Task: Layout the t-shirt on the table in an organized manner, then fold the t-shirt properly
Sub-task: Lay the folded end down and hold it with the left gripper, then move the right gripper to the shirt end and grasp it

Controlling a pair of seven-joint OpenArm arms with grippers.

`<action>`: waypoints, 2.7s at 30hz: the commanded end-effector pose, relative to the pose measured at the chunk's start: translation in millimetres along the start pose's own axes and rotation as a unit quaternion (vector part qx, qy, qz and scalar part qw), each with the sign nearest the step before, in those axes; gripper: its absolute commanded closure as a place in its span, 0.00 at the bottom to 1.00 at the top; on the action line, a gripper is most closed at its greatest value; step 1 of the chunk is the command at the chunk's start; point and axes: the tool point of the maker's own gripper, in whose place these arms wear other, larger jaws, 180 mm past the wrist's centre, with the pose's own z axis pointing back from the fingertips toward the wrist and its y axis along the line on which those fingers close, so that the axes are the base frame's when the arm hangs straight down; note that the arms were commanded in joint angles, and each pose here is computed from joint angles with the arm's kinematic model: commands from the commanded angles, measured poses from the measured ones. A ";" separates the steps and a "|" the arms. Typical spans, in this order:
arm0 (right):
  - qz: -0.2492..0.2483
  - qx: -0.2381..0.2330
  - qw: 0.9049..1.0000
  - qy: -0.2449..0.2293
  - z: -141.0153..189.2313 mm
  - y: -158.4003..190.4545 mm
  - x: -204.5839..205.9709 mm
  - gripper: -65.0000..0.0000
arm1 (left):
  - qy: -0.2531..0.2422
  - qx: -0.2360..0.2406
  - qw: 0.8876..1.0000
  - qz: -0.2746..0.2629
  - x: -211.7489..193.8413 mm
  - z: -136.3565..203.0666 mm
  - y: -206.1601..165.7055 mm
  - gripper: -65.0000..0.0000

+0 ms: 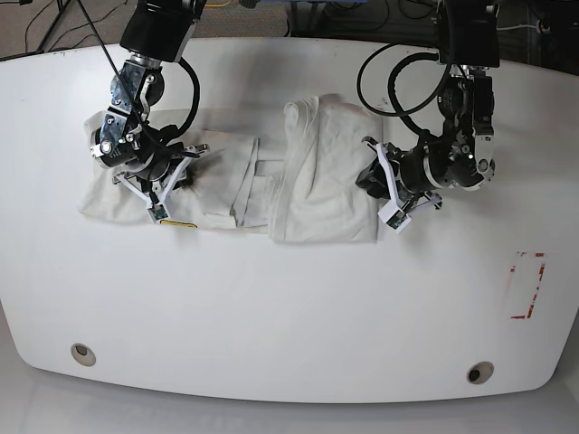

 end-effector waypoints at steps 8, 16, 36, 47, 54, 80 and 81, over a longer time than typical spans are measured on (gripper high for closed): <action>0.008 -0.009 1.000 -0.024 5.3 -5.1 18.5 0.83 | 0.003 -0.019 0.999 0.031 -11.0 -13.5 1.7 0.80; 0.023 -0.028 0.998 -0.048 22.7 -10.3 42.3 0.48 | 0.015 -0.028 0.997 0.075 -40.0 -26.1 9.8 0.79; -0.088 -0.126 0.980 -0.126 118.2 -83.3 78.4 0.00 | 0.042 -0.005 0.994 0.097 -63.2 -20.2 47.3 0.79; -0.187 -0.065 0.972 -0.127 105.3 -125.4 48.1 0.00 | 0.061 0.019 0.993 0.104 -75.9 -7.4 77.1 0.79; -0.248 -0.002 0.962 -0.114 77.5 -120.6 23.9 0.00 | 0.065 0.022 0.992 0.103 -79.3 -4.6 79.4 0.79; -0.264 0.057 0.962 -0.036 37.8 -58.6 -38.6 0.00 | 0.069 0.016 0.993 0.099 -79.4 -7.5 74.2 0.79; -0.263 0.059 0.962 -0.036 36.5 -56.5 -37.9 0.00 | 0.071 0.013 0.993 0.096 -79.8 -8.8 72.2 0.79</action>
